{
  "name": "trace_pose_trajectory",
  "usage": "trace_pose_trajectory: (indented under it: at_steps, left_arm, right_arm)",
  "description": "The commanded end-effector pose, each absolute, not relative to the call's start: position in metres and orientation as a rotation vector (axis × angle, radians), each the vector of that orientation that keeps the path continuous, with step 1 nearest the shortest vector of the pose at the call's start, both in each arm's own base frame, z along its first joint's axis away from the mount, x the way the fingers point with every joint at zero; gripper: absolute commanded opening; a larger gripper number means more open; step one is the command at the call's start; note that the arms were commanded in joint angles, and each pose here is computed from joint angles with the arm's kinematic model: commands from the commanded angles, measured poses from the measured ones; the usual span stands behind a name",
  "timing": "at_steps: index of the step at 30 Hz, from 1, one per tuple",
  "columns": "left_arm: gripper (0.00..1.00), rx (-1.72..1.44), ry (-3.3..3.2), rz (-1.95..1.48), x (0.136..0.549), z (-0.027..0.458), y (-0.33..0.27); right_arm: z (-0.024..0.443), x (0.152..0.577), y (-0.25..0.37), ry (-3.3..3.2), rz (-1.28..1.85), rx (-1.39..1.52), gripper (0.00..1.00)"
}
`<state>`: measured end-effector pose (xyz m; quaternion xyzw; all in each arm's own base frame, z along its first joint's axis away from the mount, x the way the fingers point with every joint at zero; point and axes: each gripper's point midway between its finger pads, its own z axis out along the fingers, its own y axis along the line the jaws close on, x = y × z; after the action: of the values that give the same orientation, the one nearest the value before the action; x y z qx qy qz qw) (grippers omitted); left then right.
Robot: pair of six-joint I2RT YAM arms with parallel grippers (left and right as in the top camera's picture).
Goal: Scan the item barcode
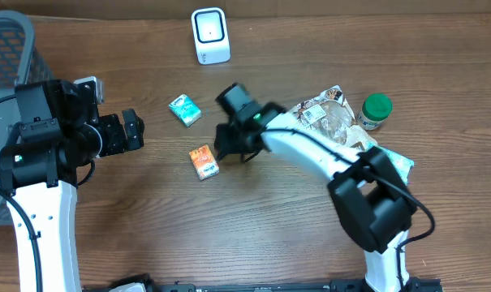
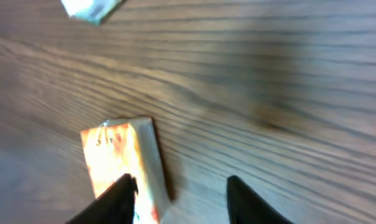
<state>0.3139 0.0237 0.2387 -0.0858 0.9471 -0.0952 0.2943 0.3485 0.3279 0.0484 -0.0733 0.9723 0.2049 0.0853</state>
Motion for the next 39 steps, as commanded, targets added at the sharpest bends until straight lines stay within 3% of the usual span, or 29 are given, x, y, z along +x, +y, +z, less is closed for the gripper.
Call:
trace_pose_trajectory:
  at_steps: [1, 13, 23, 39]
  left_arm:
    - [1.00, -0.222, 2.508, -0.238, 0.316, 0.243, 0.026]
    - [0.99, -0.222, 2.508, -0.238, 0.316, 0.243, 0.026]
    - [1.00, -0.222, 2.508, -0.238, 0.316, 0.243, 0.026]
    - [1.00, -0.222, 2.508, -0.238, 0.316, 0.243, 0.026]
  right_arm:
    - [0.096, 0.345, 0.339, 2.835, 0.814, -0.333, 0.48]
    - [0.054, 0.298, 0.363, 2.993, 0.873, -0.446, 0.42]
    - [0.029, 0.297, 0.344, 3.022, 0.716, -0.416, 0.40]
    - [0.013, 0.292, 0.358, 2.950, 0.736, -0.457, 0.40]
